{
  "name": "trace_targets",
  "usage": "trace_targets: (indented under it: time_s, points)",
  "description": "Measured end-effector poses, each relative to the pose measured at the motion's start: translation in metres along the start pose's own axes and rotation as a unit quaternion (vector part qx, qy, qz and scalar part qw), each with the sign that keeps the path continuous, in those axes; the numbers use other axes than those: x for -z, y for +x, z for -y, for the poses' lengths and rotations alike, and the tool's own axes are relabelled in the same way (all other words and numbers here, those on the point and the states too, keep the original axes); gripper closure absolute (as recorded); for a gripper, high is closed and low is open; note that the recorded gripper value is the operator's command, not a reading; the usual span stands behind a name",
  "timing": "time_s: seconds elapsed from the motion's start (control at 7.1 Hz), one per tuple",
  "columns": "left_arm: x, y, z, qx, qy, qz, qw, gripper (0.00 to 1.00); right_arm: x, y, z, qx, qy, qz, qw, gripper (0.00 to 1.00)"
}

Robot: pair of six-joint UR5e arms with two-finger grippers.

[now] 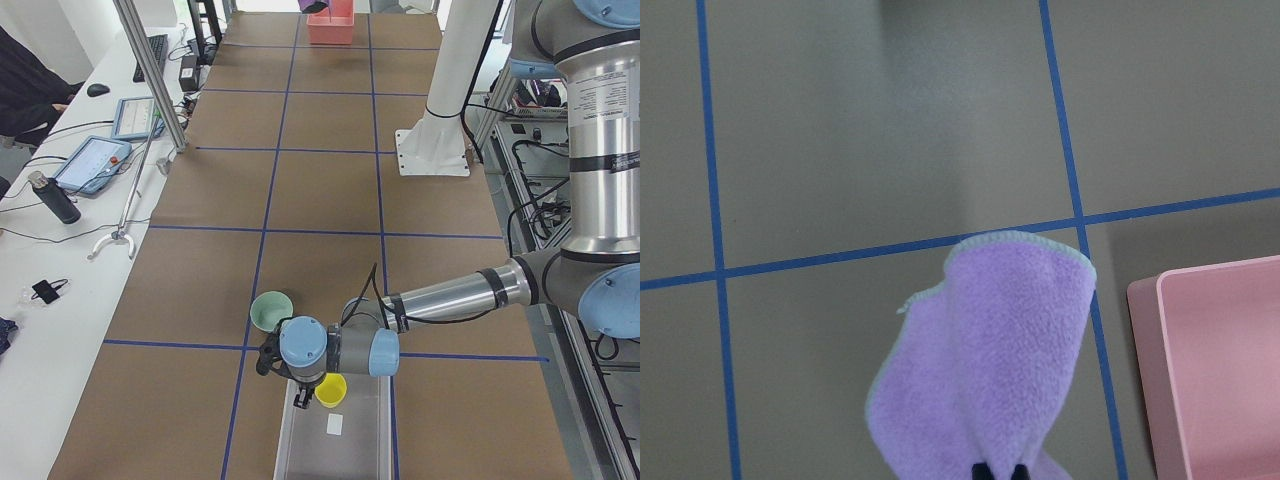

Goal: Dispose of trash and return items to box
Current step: 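Drop the cup into the clear bin while the right gripper nears the pink bin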

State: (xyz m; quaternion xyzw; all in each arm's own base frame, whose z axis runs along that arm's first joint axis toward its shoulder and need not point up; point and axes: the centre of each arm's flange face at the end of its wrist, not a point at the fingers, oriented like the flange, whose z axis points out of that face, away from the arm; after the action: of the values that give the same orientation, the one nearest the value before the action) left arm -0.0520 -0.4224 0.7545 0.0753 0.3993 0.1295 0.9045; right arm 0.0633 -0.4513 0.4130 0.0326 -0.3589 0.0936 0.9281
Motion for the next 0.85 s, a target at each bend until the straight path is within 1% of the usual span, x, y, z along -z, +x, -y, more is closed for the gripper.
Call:
trace_targets:
  time_s: [0.14, 0.42, 0.7, 0.85]
  points:
    - [0.016, 0.008, 0.015, -0.009, 0.017, 0.000, 0.9998, 0.01, 0.003, 0.019, -0.002, 0.010, 0.003, -0.004, 0.9999, 1.00]
    - [0.058, 0.012, 0.053, 0.005, 0.054, 0.003, 0.9985, 0.01, 0.002, 0.057, -0.005, 0.029, 0.002, -0.018, 0.9994, 1.00]
    - [0.085, 0.017, 0.094, 0.061, 0.080, 0.008, 0.9949, 0.01, -0.008, 0.104, -0.002, 0.049, -0.010, -0.039, 0.9980, 1.00]
    - [0.092, 0.022, 0.113, 0.088, 0.088, 0.007, 0.9922, 0.01, -0.017, 0.129, 0.002, 0.058, -0.021, -0.047, 0.9970, 1.00]
